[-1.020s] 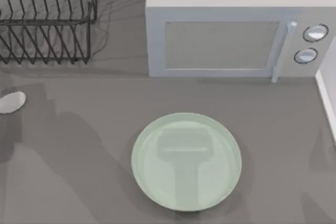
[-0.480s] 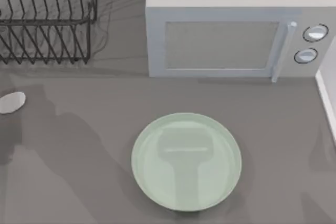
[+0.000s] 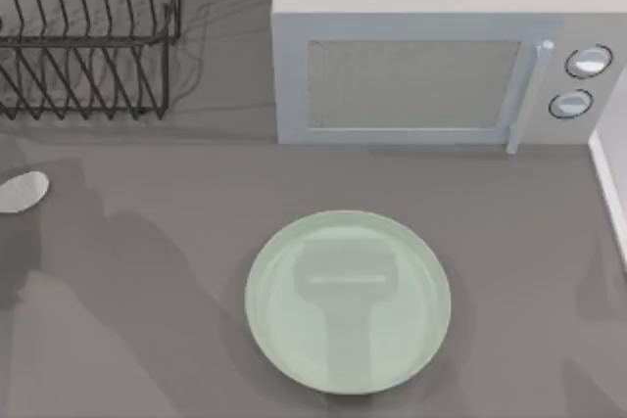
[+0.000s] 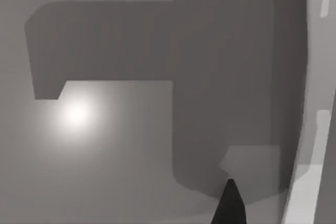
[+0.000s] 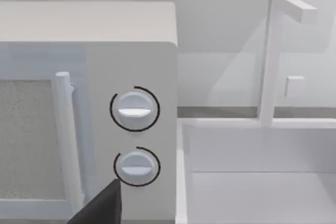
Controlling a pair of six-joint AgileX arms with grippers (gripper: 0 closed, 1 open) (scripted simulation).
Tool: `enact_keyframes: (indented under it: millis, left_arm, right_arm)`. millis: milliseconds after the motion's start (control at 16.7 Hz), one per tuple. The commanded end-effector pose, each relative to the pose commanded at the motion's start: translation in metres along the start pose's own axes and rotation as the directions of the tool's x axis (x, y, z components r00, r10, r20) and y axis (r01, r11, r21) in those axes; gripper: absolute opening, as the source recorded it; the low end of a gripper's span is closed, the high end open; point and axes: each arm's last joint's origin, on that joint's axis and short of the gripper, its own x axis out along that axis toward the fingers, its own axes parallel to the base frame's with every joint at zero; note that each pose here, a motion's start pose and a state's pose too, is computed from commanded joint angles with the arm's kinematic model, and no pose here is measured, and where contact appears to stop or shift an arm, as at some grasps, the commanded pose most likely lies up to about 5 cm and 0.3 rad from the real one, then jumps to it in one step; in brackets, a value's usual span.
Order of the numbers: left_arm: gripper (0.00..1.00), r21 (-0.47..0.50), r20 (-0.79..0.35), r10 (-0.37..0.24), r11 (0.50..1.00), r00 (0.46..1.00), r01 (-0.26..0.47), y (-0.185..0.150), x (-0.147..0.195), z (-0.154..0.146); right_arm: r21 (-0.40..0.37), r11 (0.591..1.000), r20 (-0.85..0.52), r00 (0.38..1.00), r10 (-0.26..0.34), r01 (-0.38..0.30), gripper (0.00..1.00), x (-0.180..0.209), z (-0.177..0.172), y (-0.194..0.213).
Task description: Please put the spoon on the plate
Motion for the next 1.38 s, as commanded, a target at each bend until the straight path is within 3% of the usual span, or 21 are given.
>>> enact_keyframes:
  millis: [240, 300, 480, 960, 1380]
  left_arm:
    - [0.0, 0.0, 0.0, 0.0, 1.0, 1.0, 0.0, 0.0, 0.0, 0.0]
    - [0.0, -0.022, 0.008, 0.0, 1.0, 1.0, 0.0, -0.005, -0.022, 0.001]
    - [0.0, -0.031, 0.006, -0.01, 0.999, 1.0, 0.011, -0.004, -0.029, -0.001]
    - [0.0, -0.025, 0.008, 0.0, 1.0, 1.0, 0.0, -0.005, -0.118, 0.0]
    - [0.0, -0.009, 0.007, -0.003, 1.0, 1.0, 0.004, -0.005, -0.119, 0.001]
  right_arm:
    - [0.0, 1.0, 0.0, 1.0, 0.0, 0.0, 1.0, 0.0, 0.0, 0.0]
    - [0.0, 1.0, 0.0, 1.0, 0.0, 0.0, 1.0, 0.0, 0.0, 0.0]
    - [0.0, 1.0, 0.0, 1.0, 0.0, 0.0, 1.0, 0.0, 0.0, 0.0]
    - [0.0, 1.0, 0.0, 1.0, 0.0, 0.0, 1.0, 0.0, 0.0, 0.0]
    - [0.0, 1.0, 0.0, 1.0, 0.0, 0.0, 1.0, 0.0, 0.0, 0.0]
